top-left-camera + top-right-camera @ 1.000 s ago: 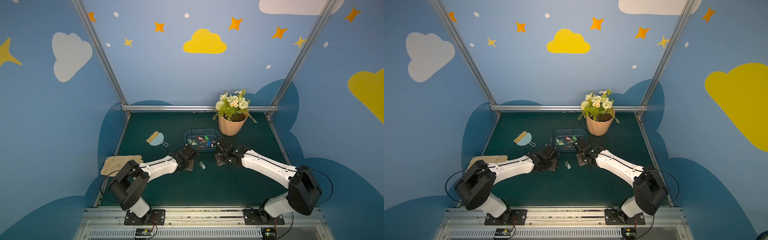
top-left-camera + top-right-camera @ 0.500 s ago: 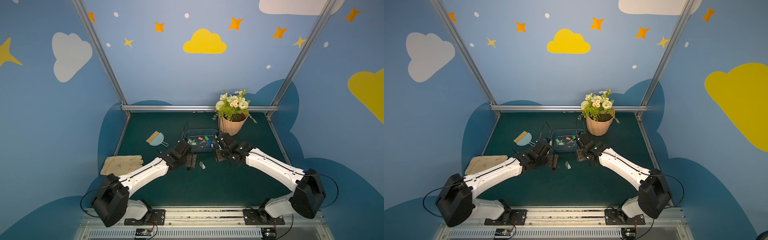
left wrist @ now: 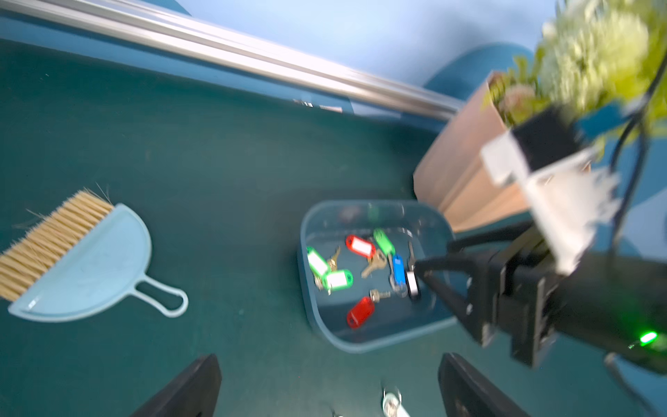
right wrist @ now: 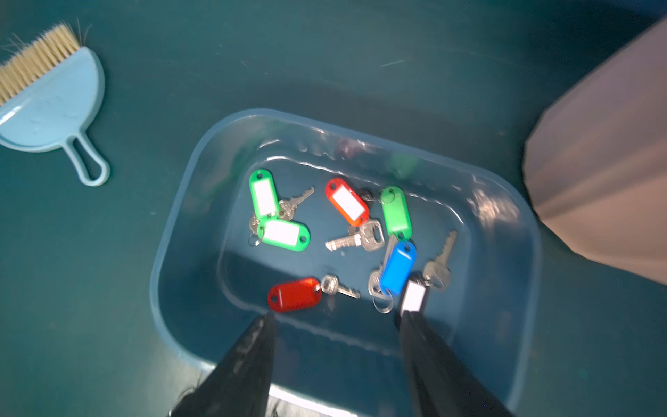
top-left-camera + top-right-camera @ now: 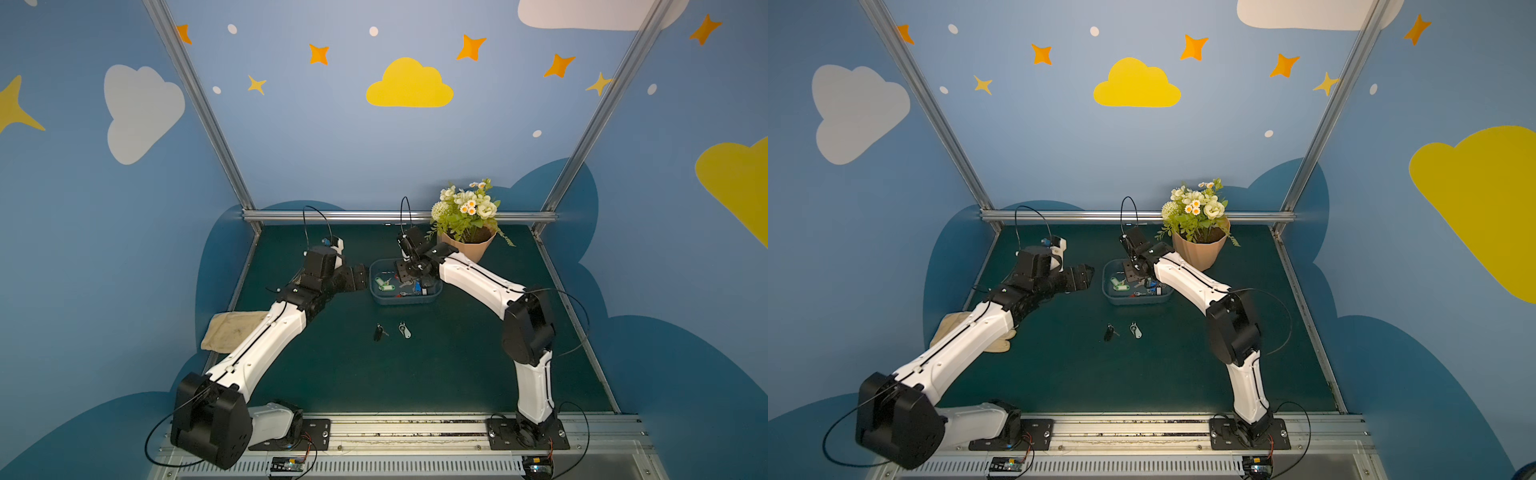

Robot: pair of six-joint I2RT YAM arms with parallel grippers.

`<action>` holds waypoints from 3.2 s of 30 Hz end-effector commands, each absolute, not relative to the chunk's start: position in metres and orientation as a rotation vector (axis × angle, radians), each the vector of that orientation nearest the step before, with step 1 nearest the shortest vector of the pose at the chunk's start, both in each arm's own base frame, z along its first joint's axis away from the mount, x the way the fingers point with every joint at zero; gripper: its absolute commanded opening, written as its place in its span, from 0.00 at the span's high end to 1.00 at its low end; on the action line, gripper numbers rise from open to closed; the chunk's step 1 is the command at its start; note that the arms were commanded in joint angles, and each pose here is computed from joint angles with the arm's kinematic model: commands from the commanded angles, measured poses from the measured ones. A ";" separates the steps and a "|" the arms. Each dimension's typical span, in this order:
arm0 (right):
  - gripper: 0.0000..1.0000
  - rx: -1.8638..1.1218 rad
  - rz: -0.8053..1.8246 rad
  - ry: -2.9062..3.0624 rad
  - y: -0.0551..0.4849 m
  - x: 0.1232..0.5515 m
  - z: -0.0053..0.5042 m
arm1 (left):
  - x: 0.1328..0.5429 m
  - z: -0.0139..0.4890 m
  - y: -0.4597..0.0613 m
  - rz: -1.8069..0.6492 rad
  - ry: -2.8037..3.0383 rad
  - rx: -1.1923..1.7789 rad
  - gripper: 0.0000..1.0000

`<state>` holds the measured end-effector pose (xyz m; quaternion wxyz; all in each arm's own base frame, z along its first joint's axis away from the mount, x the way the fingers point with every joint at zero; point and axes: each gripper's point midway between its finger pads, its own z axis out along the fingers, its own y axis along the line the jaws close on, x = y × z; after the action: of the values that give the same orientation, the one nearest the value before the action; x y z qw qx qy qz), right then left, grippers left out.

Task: Take the keys out of the storage box
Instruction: Pick up the key from the storage box, then place the key at the center of the board, then adjust the storage box at the center of the board.

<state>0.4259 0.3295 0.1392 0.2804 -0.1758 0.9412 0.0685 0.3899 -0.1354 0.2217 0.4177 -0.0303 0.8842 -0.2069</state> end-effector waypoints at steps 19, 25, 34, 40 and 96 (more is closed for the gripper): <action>0.43 -0.672 0.447 2.750 0.335 0.436 0.107 | 0.448 0.252 -0.143 -0.741 2.372 -0.176 0.00; 0.48 -0.726 0.393 2.816 0.325 0.427 0.083 | 0.442 0.246 -0.146 -0.763 2.402 -0.133 0.00; 0.55 -0.756 0.355 2.858 0.321 0.428 0.058 | 0.433 0.219 -0.143 -0.757 2.468 -0.153 0.00; 0.58 -0.747 0.295 2.865 0.315 0.435 0.046 | 0.426 0.205 -0.141 -0.748 2.505 -0.149 0.00; 1.00 -0.820 0.384 2.803 0.254 0.290 0.160 | 0.454 0.180 -0.227 -0.668 2.588 0.250 0.00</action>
<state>0.3085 0.2592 0.1682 0.1171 -0.2934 0.9405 0.1249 0.4580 -0.2228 0.1893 0.2428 0.0750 0.9325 -0.2565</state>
